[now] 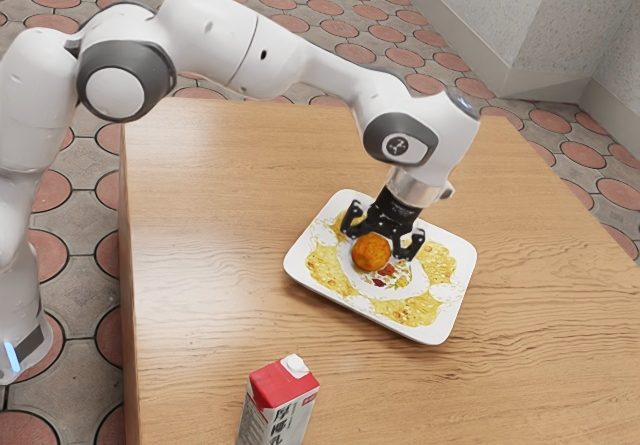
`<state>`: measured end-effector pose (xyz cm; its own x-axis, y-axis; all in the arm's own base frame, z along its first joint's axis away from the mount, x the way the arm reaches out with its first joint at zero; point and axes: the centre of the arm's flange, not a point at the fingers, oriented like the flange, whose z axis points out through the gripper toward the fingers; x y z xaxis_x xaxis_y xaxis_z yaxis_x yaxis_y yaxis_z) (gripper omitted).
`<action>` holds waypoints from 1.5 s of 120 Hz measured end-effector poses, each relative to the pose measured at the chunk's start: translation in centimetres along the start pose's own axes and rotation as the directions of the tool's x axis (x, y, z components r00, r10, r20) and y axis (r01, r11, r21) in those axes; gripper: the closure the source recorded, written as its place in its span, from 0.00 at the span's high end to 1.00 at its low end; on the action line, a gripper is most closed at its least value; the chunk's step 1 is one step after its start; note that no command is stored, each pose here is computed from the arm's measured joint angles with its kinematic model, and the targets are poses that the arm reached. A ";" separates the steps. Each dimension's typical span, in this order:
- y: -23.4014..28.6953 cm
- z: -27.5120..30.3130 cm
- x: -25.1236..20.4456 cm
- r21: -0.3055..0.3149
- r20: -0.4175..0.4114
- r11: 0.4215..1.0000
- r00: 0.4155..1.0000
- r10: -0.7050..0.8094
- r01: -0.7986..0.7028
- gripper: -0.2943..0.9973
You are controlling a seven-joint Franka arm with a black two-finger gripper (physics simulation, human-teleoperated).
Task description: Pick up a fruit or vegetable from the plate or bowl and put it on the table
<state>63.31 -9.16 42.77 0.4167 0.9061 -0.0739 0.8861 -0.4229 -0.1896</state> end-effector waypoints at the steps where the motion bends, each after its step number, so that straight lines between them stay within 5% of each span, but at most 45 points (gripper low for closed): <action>1: 0.0 0.0 0.0 0.000 0.000 1.000 1.000 0.000 0.000 0.51; 82: -0.3 -9.6 -0.7 -0.114 -0.110 0.993 0.994 0.024 -0.036 0.50; 120: -3.4 -8.1 12.8 -0.107 -0.153 0.984 0.975 -0.161 0.145 0.50; 148: -2.0 -6.0 20.8 -0.202 -0.173 0.964 0.963 -0.207 0.171 0.50; 161: -2.0 -6.3 21.7 -0.242 -0.180 0.958 0.963 -0.202 0.156 0.65; 180: -1.7 -6.8 21.5 -0.269 -0.195 0.955 0.965 -0.177 0.121 0.73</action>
<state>72.15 10.99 48.12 0.2850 0.9462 0.1531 0.9516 -0.2985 0.0735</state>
